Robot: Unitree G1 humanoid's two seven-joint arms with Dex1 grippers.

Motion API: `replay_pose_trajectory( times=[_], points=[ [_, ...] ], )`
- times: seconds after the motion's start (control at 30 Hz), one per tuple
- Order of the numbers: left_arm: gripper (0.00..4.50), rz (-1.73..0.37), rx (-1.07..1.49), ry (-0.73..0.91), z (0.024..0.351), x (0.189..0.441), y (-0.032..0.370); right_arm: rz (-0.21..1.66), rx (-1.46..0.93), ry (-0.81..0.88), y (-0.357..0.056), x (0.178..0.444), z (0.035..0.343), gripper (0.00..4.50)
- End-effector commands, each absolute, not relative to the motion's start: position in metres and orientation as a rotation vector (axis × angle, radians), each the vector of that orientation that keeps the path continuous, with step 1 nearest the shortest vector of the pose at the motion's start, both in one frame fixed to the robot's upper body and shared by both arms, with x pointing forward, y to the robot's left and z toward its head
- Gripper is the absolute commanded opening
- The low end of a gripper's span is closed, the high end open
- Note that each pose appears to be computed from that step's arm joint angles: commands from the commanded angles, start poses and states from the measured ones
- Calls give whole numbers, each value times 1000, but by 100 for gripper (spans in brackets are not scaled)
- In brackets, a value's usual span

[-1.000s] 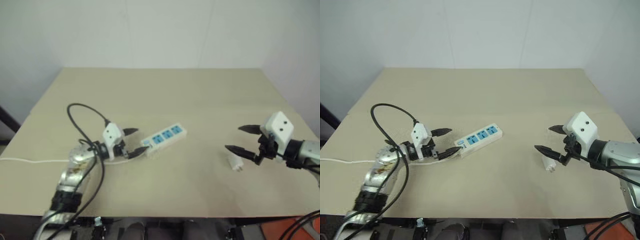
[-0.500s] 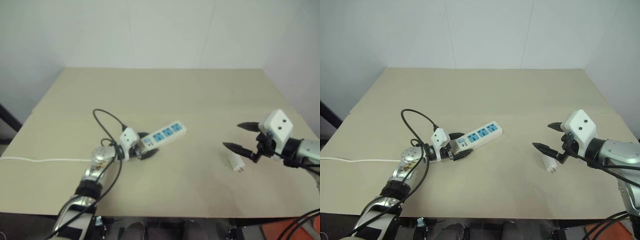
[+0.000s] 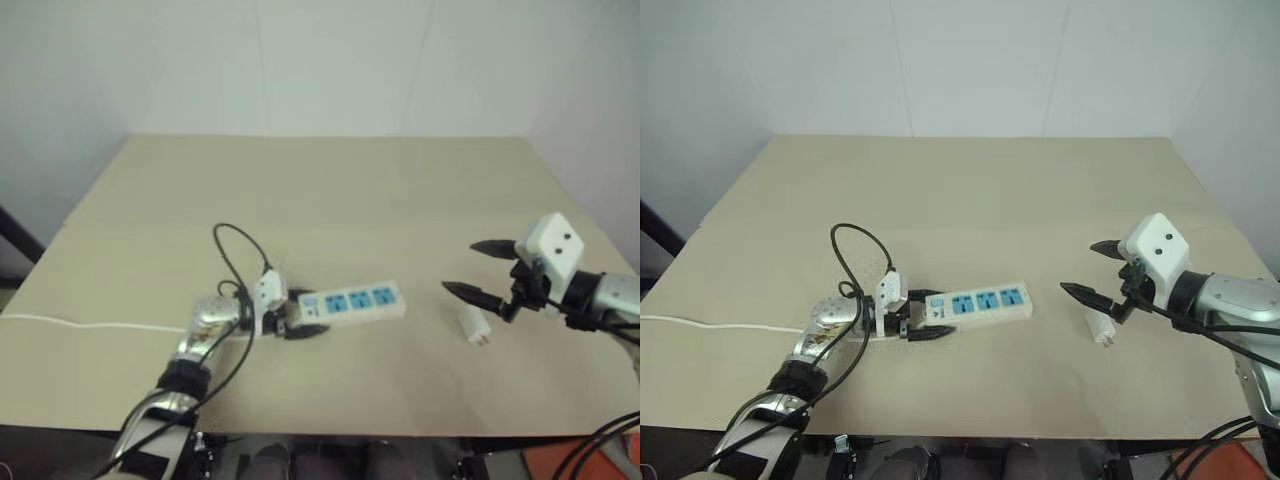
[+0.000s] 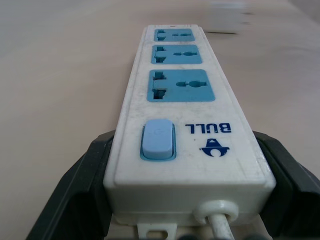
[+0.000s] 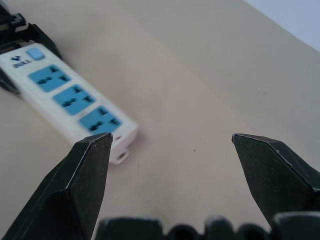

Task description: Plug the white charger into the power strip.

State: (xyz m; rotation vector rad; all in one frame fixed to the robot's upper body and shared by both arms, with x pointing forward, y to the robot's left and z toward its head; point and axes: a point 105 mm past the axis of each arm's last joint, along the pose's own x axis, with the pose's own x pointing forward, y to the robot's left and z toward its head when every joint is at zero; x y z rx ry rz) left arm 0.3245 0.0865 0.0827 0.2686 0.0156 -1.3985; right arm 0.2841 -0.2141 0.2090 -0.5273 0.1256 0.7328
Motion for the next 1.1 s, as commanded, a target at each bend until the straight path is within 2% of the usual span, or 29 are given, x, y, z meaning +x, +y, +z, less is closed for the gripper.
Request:
replay_pose_trajectory(
  times=[0.03, 0.23, 0.47, 0.63, 0.9, 1.1],
  points=[
    [331, -1518, 317, -70, 110, 311, 94, 728, -556, 97, -217, 281, 222, 450],
    [331, -1580, 354, -23, 96, 297, 105, 743, -519, 148, -214, 287, 215, 450],
    [331, -1553, 303, 18, 78, 293, 95, 408, -318, 462, -226, 324, 213, 450],
    [331, -1552, 296, 34, 68, 290, 90, 250, -241, 710, -240, 334, 210, 450],
    [331, -1559, 291, 28, 68, 289, 87, 267, -262, 1067, -254, 325, 184, 450],
    [331, -1564, 294, 32, 67, 289, 87, 324, -247, 1178, -244, 324, 174, 450]
  ],
)
